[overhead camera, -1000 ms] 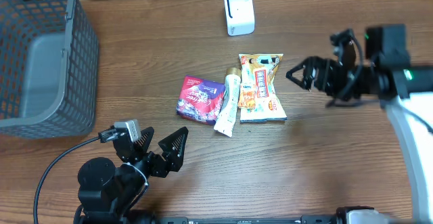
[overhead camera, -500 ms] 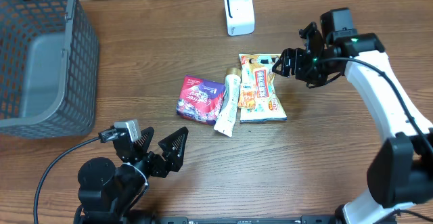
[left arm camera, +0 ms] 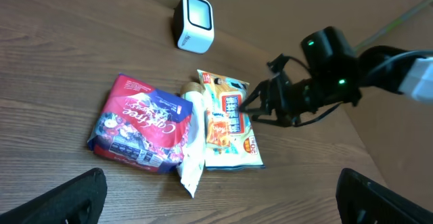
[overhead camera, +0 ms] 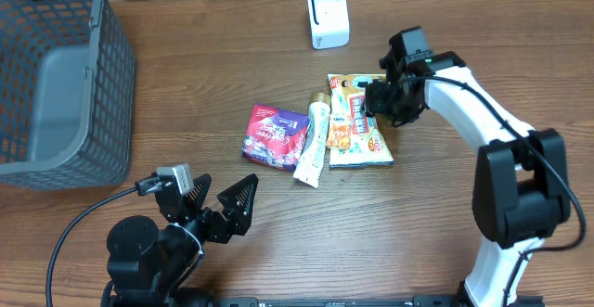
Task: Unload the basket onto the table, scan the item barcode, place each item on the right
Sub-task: 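Drag the wet-wipe pack rightward with the right gripper and release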
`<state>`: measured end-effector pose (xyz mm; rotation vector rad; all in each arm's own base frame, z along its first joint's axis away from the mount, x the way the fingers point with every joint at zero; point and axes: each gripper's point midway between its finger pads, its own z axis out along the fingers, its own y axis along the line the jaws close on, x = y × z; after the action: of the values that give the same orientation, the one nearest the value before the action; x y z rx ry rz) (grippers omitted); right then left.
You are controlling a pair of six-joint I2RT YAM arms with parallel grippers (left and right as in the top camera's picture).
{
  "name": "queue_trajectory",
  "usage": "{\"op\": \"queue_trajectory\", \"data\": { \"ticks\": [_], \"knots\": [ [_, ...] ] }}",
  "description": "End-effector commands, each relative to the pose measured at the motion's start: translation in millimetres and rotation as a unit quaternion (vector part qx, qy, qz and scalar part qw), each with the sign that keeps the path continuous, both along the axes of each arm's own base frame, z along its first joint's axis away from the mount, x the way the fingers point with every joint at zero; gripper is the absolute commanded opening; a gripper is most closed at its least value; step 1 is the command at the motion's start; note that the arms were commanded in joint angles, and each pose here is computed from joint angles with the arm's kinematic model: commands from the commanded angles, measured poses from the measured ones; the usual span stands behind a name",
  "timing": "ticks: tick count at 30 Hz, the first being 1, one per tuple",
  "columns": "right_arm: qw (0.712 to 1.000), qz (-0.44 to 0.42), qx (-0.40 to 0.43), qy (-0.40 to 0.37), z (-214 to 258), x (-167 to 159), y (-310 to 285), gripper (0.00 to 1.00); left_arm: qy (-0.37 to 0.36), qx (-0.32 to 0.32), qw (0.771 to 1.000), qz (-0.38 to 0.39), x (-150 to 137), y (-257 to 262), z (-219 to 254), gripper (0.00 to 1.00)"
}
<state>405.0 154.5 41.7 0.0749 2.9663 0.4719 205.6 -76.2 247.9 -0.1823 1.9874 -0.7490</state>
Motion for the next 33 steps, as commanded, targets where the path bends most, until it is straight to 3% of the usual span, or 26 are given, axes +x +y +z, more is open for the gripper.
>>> {"op": "queue_trajectory", "data": {
  "ticks": [1,3,4,11,15,17,18,21,33],
  "knots": [
    [1.000,-0.006,-0.020,0.020,-16.3,-3.1,-3.1,0.42,-0.005,-0.006,1.000,0.001,-1.1,0.0,4.2,1.00],
    [0.999,-0.006,-0.022,0.025,-16.0,-6.0,-3.9,0.09,-0.005,-0.006,1.000,0.001,-1.1,0.0,4.2,1.00],
    [0.999,-0.008,-0.024,0.028,-12.1,-7.1,-5.2,0.04,-0.005,-0.006,1.000,0.001,-1.1,0.0,4.2,1.00],
    [0.991,-0.027,-0.133,0.023,67.8,-14.3,-45.7,0.04,-0.005,-0.006,1.000,0.001,-1.1,0.0,4.2,1.00],
    [0.985,-0.027,-0.166,0.041,89.9,-31.6,-59.7,0.04,-0.005,-0.006,1.000,0.001,-1.1,0.0,4.2,1.00],
    [0.982,-0.026,-0.182,0.051,88.4,-36.7,-65.6,0.14,-0.005,-0.006,1.000,0.001,-1.1,-0.1,4.2,1.00],
    [0.980,-0.025,-0.188,0.055,88.0,-38.5,-67.9,0.24,-0.005,-0.006,1.000,0.001,-1.1,0.0,4.2,1.00],
    [0.978,-0.025,-0.199,0.058,88.3,-40.7,-72.0,0.71,-0.005,-0.006,1.000,0.001,-1.1,0.0,4.2,1.00],
    [0.986,-0.001,-0.163,0.017,63.4,-26.4,-34.4,0.72,-0.004,-0.006,1.000,0.001,-1.1,0.0,4.1,0.99]
  ]
}}
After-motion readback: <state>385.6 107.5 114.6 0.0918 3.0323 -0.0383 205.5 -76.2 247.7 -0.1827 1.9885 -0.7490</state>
